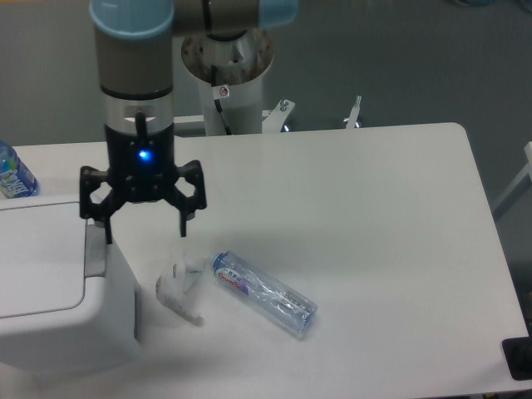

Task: Open the trash can
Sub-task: 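Move the open gripper down and over toward the white trash can lid, then lower the gripper fingers onto the trash can lid edge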

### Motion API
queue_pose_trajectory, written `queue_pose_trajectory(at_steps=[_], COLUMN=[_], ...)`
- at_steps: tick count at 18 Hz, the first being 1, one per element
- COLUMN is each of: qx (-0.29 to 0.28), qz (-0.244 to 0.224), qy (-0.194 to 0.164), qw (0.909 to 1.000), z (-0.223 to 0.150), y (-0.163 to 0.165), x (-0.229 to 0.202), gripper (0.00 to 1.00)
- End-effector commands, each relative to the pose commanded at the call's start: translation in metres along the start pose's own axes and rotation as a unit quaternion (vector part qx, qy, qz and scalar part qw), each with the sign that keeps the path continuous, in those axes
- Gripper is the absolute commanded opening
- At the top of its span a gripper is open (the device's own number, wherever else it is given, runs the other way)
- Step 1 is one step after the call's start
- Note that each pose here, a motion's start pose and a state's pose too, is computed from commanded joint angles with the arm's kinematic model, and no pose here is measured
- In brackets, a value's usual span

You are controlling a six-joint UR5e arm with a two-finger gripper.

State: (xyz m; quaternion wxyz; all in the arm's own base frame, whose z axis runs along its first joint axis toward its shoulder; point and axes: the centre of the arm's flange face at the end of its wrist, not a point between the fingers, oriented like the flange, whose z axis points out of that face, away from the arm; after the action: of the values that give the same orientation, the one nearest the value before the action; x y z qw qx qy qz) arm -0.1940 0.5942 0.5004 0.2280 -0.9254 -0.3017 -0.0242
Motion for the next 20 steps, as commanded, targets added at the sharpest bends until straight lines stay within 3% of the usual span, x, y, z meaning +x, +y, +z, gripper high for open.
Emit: queue_pose_trajectory(at_steps=[20], qx=[-0.012], qz=[0.008], qy=[-0.004], qw=[0.9999], z=[0.015], y=[0.002], x=[0.001], gripper=[1.0])
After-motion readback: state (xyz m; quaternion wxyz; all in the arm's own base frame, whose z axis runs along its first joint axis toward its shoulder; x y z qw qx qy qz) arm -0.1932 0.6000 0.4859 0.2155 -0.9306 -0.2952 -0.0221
